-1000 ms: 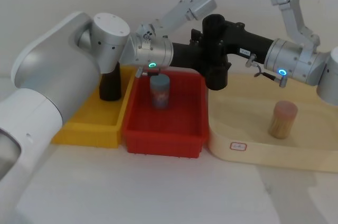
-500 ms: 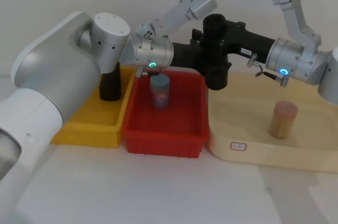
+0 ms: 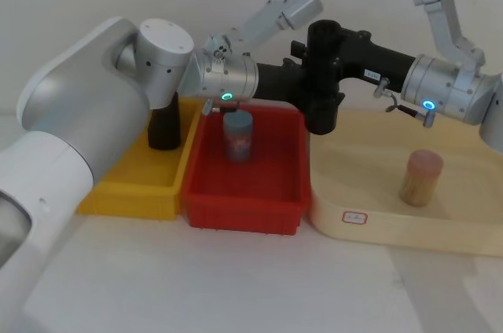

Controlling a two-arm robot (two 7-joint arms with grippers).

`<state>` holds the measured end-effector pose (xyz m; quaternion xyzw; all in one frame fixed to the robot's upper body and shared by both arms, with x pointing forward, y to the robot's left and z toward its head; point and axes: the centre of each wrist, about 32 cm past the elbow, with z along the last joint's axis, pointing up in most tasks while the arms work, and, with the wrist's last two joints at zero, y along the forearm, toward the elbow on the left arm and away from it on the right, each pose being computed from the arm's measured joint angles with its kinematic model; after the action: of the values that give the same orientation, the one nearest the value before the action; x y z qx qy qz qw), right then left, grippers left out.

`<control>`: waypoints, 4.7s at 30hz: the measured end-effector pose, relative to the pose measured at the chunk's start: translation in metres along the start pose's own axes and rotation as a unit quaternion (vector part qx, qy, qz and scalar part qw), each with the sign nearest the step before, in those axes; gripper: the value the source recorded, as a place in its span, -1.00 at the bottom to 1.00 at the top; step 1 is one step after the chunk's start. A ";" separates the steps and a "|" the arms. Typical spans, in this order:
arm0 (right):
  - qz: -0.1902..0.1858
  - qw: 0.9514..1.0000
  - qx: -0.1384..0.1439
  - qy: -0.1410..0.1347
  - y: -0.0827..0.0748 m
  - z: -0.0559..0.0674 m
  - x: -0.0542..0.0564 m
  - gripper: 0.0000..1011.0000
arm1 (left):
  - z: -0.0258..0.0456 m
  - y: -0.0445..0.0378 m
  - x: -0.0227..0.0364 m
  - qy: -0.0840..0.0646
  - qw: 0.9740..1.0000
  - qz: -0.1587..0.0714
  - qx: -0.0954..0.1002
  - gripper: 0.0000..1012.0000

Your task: Pick up the garbage bag with the one hand and transfer it to the other hand.

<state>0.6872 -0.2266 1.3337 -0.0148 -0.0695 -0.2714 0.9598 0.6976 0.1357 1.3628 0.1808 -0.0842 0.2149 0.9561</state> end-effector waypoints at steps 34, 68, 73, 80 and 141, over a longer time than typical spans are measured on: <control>0.018 1.000 -0.015 0.014 0.001 0.001 0.007 0.75 | -0.0002 0.0000 0.0000 0.000 1.000 0.000 0.000 -0.14; 0.019 1.000 -0.016 0.015 0.001 0.001 0.008 0.26 | -0.0002 0.0001 0.0001 0.000 1.000 0.000 0.000 -0.14; 0.019 1.000 -0.016 0.015 0.001 0.001 0.008 0.06 | -0.0002 0.0000 0.0000 0.000 1.000 0.000 0.000 -0.14; 0.019 1.000 -0.016 0.015 0.001 0.001 0.008 0.06 | -0.0002 0.0000 0.0000 0.000 1.000 0.000 0.000 -0.14; -0.048 0.997 -0.062 -0.010 -0.019 0.011 0.007 0.06 | -0.0002 0.0000 0.0000 0.000 1.000 0.000 0.000 0.98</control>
<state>0.6819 -0.2461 1.3453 -0.0732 -0.0629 -0.3211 0.9421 0.6976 0.1358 1.3627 0.1811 -0.0841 0.2151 0.9560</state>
